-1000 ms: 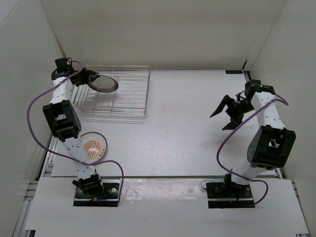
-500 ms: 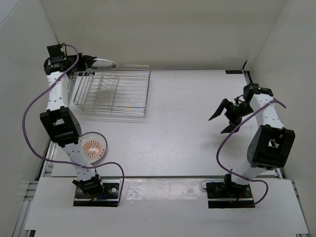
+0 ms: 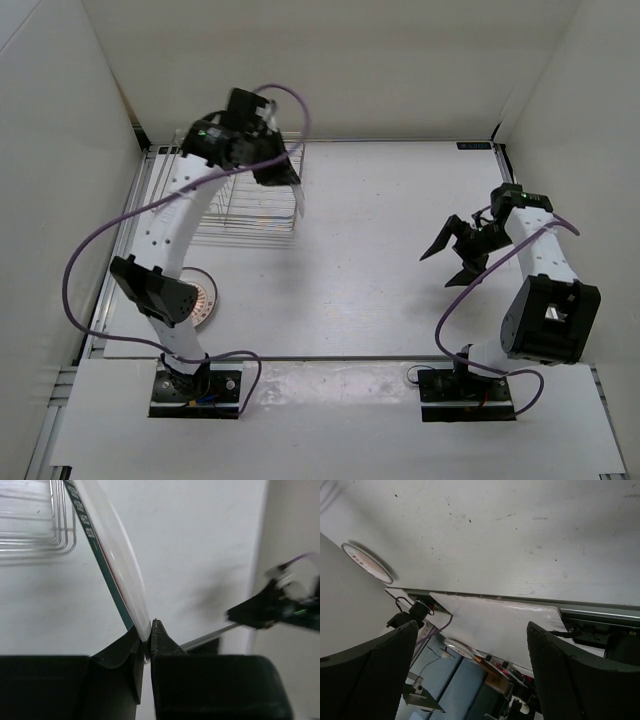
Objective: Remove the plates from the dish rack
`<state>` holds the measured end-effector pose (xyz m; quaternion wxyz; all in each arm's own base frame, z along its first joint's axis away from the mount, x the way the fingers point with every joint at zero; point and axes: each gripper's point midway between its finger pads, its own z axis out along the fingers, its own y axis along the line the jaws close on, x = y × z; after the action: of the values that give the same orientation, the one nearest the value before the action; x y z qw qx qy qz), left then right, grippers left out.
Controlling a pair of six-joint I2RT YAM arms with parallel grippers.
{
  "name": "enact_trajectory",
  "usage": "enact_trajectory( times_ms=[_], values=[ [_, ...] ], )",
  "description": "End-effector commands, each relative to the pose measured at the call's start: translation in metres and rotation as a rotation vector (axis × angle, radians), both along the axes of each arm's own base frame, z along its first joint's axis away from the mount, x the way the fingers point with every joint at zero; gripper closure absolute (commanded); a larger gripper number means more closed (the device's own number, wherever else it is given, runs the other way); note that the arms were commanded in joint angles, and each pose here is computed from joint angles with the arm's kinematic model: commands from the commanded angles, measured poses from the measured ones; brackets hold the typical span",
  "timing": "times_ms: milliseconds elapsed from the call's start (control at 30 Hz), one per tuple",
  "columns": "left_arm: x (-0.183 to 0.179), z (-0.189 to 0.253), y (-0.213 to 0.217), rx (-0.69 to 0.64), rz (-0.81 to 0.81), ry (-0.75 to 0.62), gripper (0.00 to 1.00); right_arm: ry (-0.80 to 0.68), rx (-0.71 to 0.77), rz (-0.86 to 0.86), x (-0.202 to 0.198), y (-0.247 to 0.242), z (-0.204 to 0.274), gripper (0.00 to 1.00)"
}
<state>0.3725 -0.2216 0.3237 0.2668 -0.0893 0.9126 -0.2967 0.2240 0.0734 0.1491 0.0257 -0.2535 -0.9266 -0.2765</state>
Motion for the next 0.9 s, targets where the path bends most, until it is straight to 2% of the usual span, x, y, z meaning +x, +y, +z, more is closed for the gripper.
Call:
enact_trajectory(
  times_ms=[0,33,133,167,200,233,267,367,400,433,500,767,867],
  values=[
    [-0.067,-0.022,0.027,0.437,-0.190,-0.022,0.99,0.017,-0.003,0.033,-0.018,0.006,0.003,0.10],
    [-0.077,-0.042,0.026,0.490,-0.224,0.026,0.99,0.025,-0.006,0.044,-0.024,0.008,0.001,0.10],
    [-0.104,-0.061,0.016,0.683,-0.333,-0.012,0.99,0.035,-0.025,0.083,-0.039,0.011,-0.002,0.10],
    [-0.101,-0.065,0.031,0.824,-0.308,-0.035,0.99,0.025,-0.031,0.094,-0.042,0.012,-0.001,0.10],
    [-0.122,-0.076,0.011,0.928,-0.417,-0.034,0.99,0.014,-0.048,0.114,-0.048,0.013,-0.001,0.10],
    [-0.130,-0.078,0.017,1.019,-0.431,-0.021,0.99,0.022,-0.052,0.125,-0.052,0.013,-0.003,0.10],
    [-0.129,-0.081,0.017,1.166,-0.422,-0.081,0.99,0.009,-0.069,0.133,-0.057,0.012,-0.002,0.10],
    [-0.155,-0.116,0.017,1.339,-0.452,-0.018,0.99,0.006,-0.103,0.167,-0.067,0.012,-0.004,0.10],
    [-0.159,-0.123,0.016,1.359,-0.410,0.006,0.99,0.006,-0.108,0.181,-0.069,0.013,-0.005,0.10],
    [-0.169,-0.127,0.017,1.430,-0.416,0.022,0.99,0.005,-0.114,0.191,-0.071,0.013,-0.006,0.10],
    [-0.172,-0.137,0.018,1.491,-0.425,0.015,0.99,0.001,-0.125,0.207,-0.076,0.013,-0.006,0.10],
    [-0.185,-0.172,0.028,1.577,-0.400,0.042,0.99,-0.023,-0.228,0.335,-0.098,0.010,-0.016,0.10],
    [-0.193,-0.185,0.042,1.655,-0.408,0.110,0.99,-0.047,-0.237,0.349,-0.096,0.011,-0.012,0.10]
  ],
)
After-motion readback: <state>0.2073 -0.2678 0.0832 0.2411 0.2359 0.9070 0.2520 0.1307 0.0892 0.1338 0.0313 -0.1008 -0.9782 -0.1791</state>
